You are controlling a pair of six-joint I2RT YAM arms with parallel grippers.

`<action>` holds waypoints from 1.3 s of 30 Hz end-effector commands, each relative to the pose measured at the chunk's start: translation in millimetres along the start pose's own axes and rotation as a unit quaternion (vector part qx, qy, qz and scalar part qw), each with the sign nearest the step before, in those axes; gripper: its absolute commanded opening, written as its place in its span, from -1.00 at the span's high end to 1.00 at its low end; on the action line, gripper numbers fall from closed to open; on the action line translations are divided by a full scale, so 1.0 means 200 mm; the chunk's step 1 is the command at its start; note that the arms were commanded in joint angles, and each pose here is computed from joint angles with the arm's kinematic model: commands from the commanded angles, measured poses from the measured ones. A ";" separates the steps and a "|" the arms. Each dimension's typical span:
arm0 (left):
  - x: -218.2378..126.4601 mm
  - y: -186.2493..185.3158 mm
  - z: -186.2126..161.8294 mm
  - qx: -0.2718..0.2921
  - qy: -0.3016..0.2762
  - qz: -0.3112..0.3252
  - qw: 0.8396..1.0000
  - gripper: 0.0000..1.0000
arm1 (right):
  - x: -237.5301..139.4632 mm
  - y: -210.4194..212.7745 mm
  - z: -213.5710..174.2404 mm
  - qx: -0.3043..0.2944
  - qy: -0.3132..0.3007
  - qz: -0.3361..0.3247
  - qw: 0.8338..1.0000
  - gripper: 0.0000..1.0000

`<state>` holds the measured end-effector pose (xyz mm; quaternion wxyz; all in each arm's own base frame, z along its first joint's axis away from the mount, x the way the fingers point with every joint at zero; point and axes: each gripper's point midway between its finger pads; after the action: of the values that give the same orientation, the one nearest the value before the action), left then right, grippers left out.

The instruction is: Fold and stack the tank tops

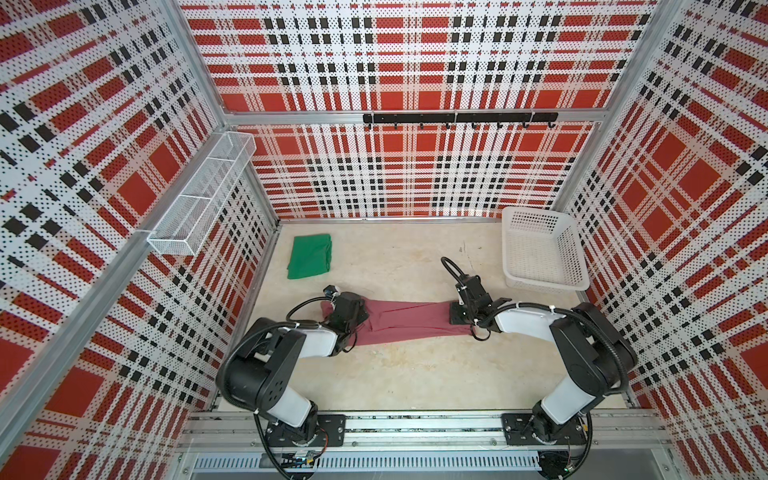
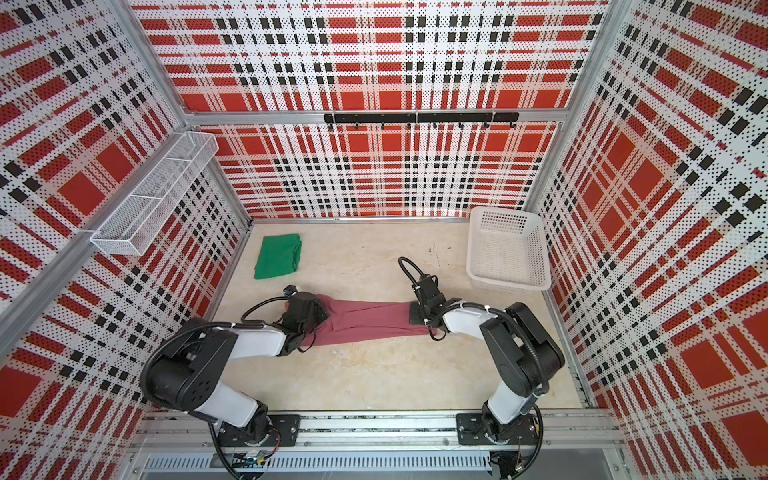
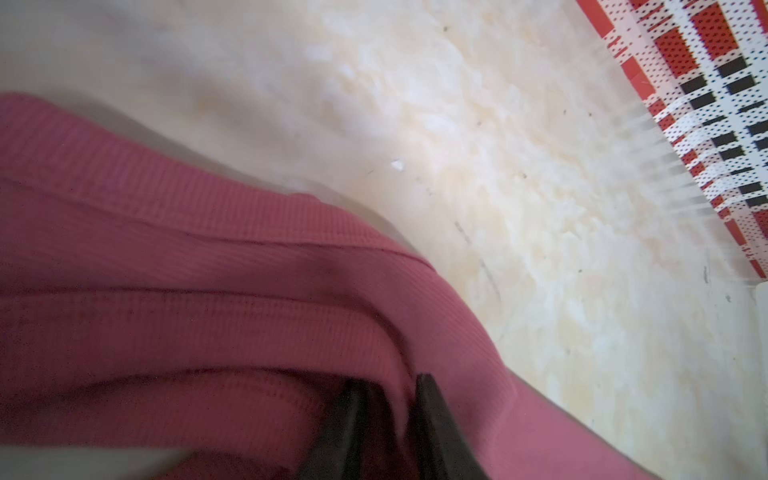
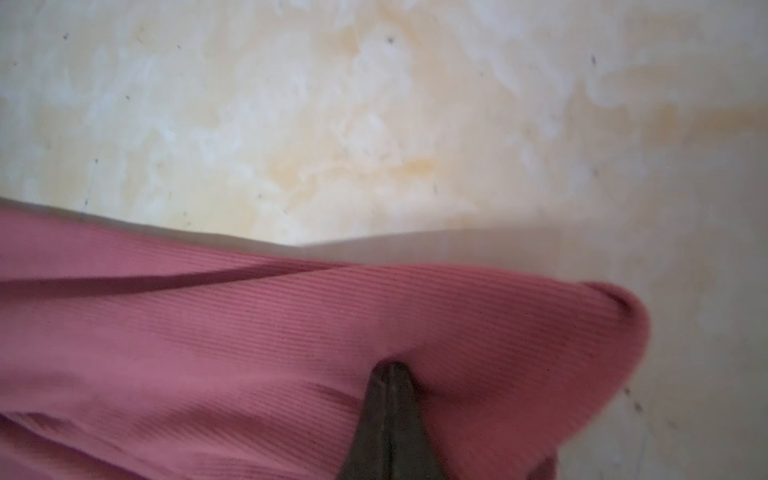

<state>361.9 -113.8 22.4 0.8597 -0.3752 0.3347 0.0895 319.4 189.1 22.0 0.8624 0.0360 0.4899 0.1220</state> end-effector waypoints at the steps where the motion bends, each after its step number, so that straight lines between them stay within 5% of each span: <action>1: 0.13 0.01 -0.17 0.034 0.074 0.011 0.997 0.45 | -0.04 -0.06 -0.31 0.027 0.078 -0.028 0.996 1.00; 9: 0.58 -0.49 -0.23 0.145 0.156 -0.065 0.975 0.34 | -0.14 0.23 -0.74 0.037 0.147 0.033 0.988 1.00; 14: 0.69 -0.76 -0.34 0.243 0.212 -0.121 0.939 0.16 | -0.30 0.42 -0.68 0.014 0.114 0.067 0.991 1.00; 19: 0.54 -0.97 -0.20 0.319 0.182 -0.154 0.917 -0.24 | -0.47 0.36 -0.38 0.024 0.024 0.043 0.998 0.36; 24: 0.29 -1.09 0.14 0.325 0.114 -0.158 0.925 -0.36 | -0.48 0.24 -0.18 0.053 -0.014 0.055 0.997 0.31; 29: 0.12 -1.01 0.41 0.274 0.069 -0.122 0.951 -0.29 | -0.44 0.28 -0.06 0.024 -0.019 0.064 0.997 0.55; 34: 0.20 -0.68 0.43 0.230 0.075 -0.059 0.968 -0.12 | -0.33 0.37 -0.14 -0.003 0.035 0.099 0.994 0.73; 39: 0.32 -0.61 0.45 0.195 0.069 -0.047 0.977 0.01 | -0.26 0.38 -0.26 0.004 0.066 0.114 0.991 0.78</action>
<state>498.8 -142.7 113.8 0.8992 -0.2083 0.3804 -0.0572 244.2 237.9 61.3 0.8217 0.0819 0.5292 0.1952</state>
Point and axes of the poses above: each gripper's point midway between its finger pads, its own x axis out along the fingers, its own y axis along the line the jaws close on, z = x × y, and after that the axes turned 6 degrees about -x, right-handed
